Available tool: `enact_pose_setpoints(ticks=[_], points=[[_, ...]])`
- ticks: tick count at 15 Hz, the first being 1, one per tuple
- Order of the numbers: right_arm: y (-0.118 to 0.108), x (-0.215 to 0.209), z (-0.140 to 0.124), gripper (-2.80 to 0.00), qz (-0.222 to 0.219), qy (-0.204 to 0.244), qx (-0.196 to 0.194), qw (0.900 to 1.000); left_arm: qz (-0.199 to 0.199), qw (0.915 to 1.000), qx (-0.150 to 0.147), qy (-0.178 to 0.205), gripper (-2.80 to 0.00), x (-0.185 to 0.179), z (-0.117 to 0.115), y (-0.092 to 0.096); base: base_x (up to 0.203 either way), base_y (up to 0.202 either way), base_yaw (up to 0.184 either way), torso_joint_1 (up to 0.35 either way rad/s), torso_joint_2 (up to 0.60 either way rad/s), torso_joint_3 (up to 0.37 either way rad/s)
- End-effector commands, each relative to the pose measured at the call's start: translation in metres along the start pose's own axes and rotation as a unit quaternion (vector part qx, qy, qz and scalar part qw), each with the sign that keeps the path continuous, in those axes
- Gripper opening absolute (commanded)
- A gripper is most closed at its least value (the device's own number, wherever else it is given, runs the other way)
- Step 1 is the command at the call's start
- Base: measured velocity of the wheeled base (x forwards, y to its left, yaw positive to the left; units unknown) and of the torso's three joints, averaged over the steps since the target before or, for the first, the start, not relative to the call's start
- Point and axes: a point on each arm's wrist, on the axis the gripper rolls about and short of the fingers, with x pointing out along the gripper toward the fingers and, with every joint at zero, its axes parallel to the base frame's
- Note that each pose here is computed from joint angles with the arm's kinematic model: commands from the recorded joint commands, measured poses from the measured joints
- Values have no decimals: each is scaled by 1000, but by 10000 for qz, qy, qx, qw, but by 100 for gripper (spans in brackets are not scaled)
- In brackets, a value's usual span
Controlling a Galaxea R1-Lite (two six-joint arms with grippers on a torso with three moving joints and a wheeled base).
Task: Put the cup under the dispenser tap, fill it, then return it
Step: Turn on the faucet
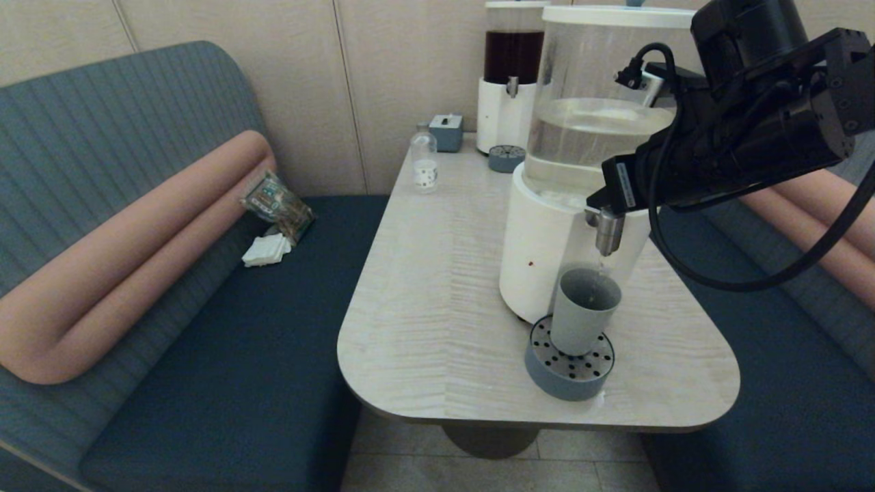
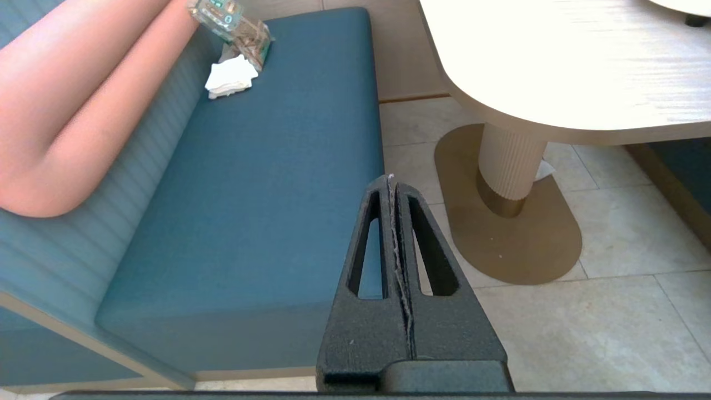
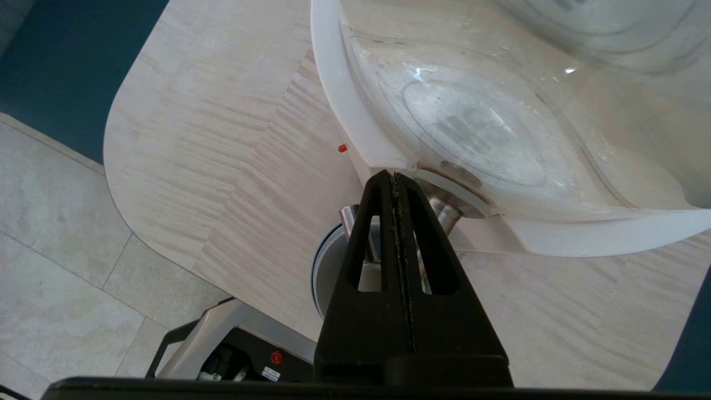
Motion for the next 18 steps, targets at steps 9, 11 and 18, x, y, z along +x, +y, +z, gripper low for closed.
enact_pose_setpoints(ticks=[9, 11, 18], points=[[-3, -1, 0, -280, 7, 8, 10, 10000, -3, 10000, 4, -13, -280, 0, 0, 0, 0, 0, 0, 0, 0, 0], [-7, -12, 3, -280, -56, -115, 59, 9999, 1, 10000, 4, -7, -280, 0, 0, 0, 0, 0, 0, 0, 0, 0], [-14, -85, 4, -280, -227, -763, 157, 9967, 3, 10000, 4, -13, -280, 0, 0, 0, 0, 0, 0, 0, 0, 0]])
